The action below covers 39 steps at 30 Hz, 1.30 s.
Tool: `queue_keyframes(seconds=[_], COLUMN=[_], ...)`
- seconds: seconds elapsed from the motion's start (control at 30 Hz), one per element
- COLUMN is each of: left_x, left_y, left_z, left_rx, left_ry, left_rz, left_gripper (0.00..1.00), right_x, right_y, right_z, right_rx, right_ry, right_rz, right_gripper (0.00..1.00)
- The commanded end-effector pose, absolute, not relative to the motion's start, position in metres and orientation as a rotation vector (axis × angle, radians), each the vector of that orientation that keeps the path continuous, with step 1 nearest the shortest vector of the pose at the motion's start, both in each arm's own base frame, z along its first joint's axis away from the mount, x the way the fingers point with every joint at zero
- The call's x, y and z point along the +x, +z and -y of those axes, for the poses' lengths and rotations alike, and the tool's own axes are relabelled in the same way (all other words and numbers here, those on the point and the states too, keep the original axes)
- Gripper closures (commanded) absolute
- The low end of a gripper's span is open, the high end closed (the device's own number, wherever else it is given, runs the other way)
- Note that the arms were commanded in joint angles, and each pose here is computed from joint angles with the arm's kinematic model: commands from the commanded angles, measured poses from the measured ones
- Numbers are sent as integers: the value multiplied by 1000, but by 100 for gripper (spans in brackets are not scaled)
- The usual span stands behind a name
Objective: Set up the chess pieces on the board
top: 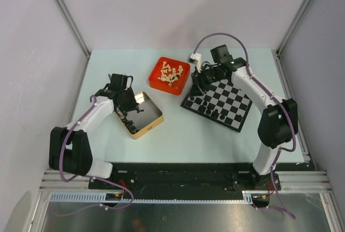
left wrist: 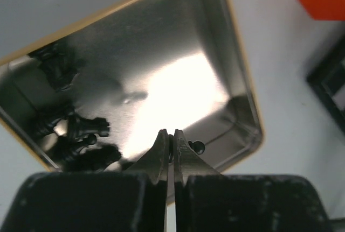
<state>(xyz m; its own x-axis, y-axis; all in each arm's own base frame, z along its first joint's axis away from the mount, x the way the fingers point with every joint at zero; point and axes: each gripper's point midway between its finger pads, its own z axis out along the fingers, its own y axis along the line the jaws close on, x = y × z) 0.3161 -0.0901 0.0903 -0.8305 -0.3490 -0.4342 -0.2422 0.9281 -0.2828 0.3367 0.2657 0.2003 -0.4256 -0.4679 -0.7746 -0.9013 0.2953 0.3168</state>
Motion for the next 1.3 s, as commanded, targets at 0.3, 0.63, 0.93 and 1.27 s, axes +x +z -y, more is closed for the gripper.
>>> queue_keyframes(seconds=[0.3,0.63,0.93,1.27], left_x=[323,320,317,318], left_y=[182,200,200,197], left_z=[169,186,192,193], left_rx=[-463,-442,-433,-441], left_ry=[-1038,-1151,-1181,-1181], left_rz=[-2272,-2228,-2224,-2226], left_gripper=[100,100,100,100], right_x=[312,306,312,314], right_y=[248,215,207,211], right_z=[-386,-410,-414,-414], right_rx=[-983,-923,-904,-902], right_ry=[1482,1435,1367,1347], right_rz=[-1943,-2105,-2145,-2129], right_gripper=[28,32,41,51])
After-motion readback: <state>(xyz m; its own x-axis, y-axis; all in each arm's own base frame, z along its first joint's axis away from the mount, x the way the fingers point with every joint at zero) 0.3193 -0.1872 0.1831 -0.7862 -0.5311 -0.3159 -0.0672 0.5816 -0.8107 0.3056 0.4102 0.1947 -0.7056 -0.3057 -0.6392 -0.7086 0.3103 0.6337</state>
